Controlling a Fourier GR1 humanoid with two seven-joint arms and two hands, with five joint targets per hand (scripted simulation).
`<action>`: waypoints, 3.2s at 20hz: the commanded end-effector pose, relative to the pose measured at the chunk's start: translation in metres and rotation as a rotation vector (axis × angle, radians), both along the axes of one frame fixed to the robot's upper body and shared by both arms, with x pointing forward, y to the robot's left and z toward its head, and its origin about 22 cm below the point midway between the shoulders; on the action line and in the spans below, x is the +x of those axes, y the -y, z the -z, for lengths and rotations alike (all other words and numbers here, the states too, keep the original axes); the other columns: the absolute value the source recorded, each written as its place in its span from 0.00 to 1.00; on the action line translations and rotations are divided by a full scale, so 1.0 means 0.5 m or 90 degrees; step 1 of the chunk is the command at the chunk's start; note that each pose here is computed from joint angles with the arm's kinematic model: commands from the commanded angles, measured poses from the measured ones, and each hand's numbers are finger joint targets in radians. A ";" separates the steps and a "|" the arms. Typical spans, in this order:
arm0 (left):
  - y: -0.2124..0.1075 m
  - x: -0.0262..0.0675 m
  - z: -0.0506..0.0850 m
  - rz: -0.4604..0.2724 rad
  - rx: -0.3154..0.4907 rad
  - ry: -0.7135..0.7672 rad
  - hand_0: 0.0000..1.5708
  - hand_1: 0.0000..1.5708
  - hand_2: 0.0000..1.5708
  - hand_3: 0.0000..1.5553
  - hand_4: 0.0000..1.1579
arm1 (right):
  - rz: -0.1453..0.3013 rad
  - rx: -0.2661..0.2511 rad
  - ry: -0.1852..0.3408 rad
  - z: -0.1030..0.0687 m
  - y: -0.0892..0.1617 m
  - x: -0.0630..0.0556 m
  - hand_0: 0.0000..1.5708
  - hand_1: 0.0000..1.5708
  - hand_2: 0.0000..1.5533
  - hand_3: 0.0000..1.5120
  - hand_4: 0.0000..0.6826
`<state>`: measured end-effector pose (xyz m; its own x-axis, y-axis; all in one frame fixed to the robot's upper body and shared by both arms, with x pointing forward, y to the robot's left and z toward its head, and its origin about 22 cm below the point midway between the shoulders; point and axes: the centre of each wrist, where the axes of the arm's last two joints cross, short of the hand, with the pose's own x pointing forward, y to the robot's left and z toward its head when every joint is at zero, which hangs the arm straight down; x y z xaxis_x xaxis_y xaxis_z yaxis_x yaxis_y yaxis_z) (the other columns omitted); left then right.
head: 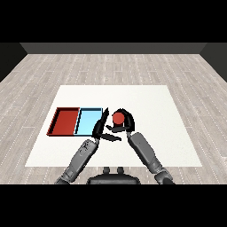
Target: Pick the red can and put it in the red box
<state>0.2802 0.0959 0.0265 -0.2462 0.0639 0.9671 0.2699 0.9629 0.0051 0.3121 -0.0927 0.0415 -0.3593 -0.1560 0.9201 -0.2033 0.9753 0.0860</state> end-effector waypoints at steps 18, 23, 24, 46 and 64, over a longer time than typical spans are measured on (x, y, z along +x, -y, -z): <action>0.076 -0.018 0.028 0.013 0.020 -0.002 0.00 0.00 0.00 0.00 0.00 | -0.053 0.014 0.017 -0.012 -0.087 -0.036 0.93 0.93 0.94 0.93 0.77; 0.056 -0.001 0.004 -0.042 0.048 0.009 0.58 0.58 0.61 0.44 0.65 | -0.057 0.038 0.029 0.002 -0.093 -0.050 0.97 0.97 0.95 0.93 0.77; 0.088 0.022 0.006 -0.038 0.050 -0.014 0.82 0.82 0.84 0.80 0.74 | -0.061 0.033 0.030 -0.050 -0.101 -0.050 0.96 0.96 0.94 0.93 0.77; 0.087 0.005 -0.010 -0.083 0.011 0.001 1.00 1.00 0.98 0.94 0.89 | -0.098 0.078 0.025 -0.035 -0.076 -0.062 0.89 0.89 0.91 0.91 0.69; 0.042 -0.007 0.007 -0.100 0.032 0.001 1.00 1.00 1.00 0.95 0.99 | -0.019 0.000 0.103 -0.077 0.027 -0.053 0.00 0.00 0.00 0.00 0.00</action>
<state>0.2811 0.0613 0.0269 -0.2703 -0.0142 0.9627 0.1331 0.9897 0.0520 0.2900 -0.0856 0.0752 -0.4549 -0.2110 0.8652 -0.2883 0.9541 0.0811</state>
